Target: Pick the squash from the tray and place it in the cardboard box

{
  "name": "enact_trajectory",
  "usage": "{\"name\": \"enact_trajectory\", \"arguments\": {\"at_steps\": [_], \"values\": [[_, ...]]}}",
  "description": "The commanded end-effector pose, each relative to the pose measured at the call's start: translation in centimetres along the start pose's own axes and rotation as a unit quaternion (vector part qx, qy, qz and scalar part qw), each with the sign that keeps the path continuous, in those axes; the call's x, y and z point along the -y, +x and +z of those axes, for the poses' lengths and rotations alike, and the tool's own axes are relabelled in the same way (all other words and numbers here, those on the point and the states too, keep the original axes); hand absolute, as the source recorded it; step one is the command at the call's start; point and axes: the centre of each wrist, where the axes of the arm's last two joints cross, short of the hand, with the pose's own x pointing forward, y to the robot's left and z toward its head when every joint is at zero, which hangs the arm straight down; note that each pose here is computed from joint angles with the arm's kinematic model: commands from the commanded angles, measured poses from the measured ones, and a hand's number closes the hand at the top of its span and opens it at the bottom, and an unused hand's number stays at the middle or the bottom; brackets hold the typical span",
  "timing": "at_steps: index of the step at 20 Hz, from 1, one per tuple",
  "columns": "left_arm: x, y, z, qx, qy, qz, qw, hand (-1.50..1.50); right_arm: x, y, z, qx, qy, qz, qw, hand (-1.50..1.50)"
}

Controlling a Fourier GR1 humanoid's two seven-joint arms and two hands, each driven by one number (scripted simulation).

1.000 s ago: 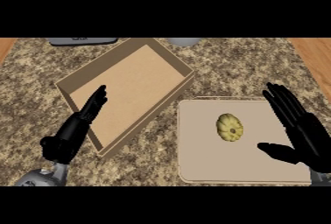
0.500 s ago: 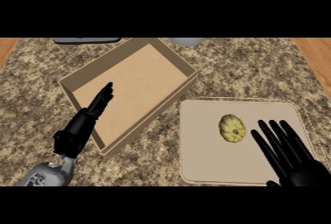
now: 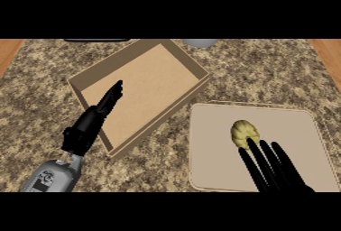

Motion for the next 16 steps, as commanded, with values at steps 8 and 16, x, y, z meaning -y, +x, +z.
{"name": "enact_trajectory", "arguments": {"at_steps": [8, 16], "values": [[0.3, 0.3, -2.1, 0.003, -0.005, 0.007, 1.0000, 0.00, -2.4, 3.4, -5.8, -0.025, 0.024, 0.004, 0.999, -1.50], [0.2, 0.3, -1.9, -0.005, 0.000, 0.005, 1.0000, 0.00, -5.1, -1.0, -6.9, -0.060, 0.039, 0.003, 0.997, -1.50]]}}
